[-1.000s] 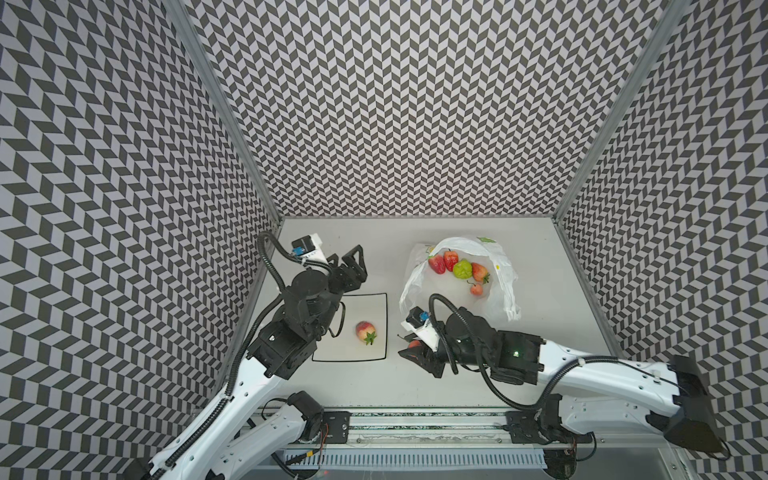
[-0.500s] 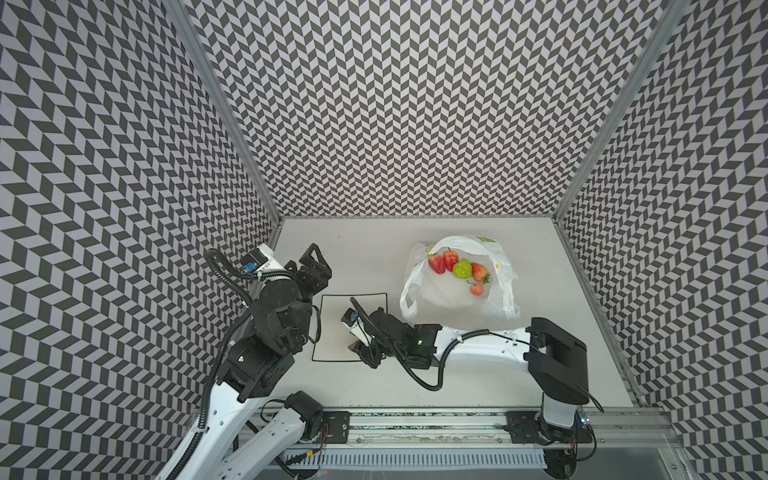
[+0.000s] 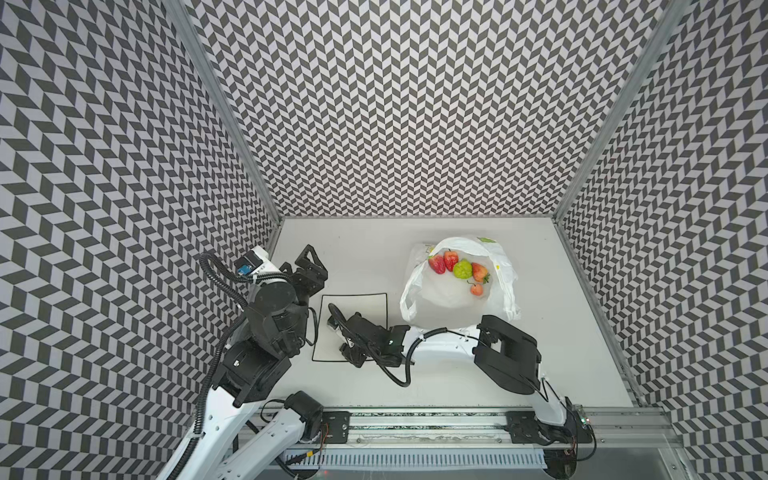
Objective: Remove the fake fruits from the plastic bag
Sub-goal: 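Carry the peach to the black square while the left gripper releases the bag and rises, then open the right gripper to drop the peach in the square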
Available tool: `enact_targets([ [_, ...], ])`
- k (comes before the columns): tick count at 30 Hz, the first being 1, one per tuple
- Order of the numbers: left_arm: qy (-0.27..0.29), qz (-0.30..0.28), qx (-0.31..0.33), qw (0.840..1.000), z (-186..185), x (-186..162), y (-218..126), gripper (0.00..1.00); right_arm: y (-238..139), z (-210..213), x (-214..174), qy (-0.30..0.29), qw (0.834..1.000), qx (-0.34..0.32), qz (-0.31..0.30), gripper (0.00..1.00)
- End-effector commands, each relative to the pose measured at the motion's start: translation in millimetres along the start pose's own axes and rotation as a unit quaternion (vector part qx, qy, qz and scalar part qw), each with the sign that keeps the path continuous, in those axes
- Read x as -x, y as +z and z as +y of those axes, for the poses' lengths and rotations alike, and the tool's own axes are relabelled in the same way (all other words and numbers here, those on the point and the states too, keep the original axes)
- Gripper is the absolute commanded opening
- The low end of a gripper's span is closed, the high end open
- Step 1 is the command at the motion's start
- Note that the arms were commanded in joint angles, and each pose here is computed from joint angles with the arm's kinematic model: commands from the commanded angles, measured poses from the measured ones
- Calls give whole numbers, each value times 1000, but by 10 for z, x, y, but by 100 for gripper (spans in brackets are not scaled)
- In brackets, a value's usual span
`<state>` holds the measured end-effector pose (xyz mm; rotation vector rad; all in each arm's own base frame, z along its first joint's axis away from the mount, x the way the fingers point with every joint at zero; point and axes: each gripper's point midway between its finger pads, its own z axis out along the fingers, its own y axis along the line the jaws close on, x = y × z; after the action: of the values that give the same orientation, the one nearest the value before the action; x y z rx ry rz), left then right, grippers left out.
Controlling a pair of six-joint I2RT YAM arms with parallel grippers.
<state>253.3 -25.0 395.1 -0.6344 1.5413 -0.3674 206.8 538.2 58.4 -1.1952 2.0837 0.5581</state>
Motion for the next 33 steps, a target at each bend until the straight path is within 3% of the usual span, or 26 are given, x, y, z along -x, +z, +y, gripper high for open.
enact_targets([
  [1,2,-10,5,1000,5,87,-24,74,57,-14,61,-12,1000,-12,-10,49],
  [10,31,-1,-18,999,-136,54,36,74,-388,24,448,-5,998,1,-63,66],
  [16,43,1,-33,999,-251,56,85,74,-1173,166,828,-7,989,56,-136,69],
  [23,62,18,-63,996,-369,-89,151,75,-2229,101,747,7,975,82,-206,65],
  [28,89,57,-181,978,-737,-396,138,76,-2736,-436,422,101,968,-15,-231,57],
  [33,112,128,-293,941,-1050,-837,48,88,-2723,-1144,-50,240,949,-137,-155,53],
])
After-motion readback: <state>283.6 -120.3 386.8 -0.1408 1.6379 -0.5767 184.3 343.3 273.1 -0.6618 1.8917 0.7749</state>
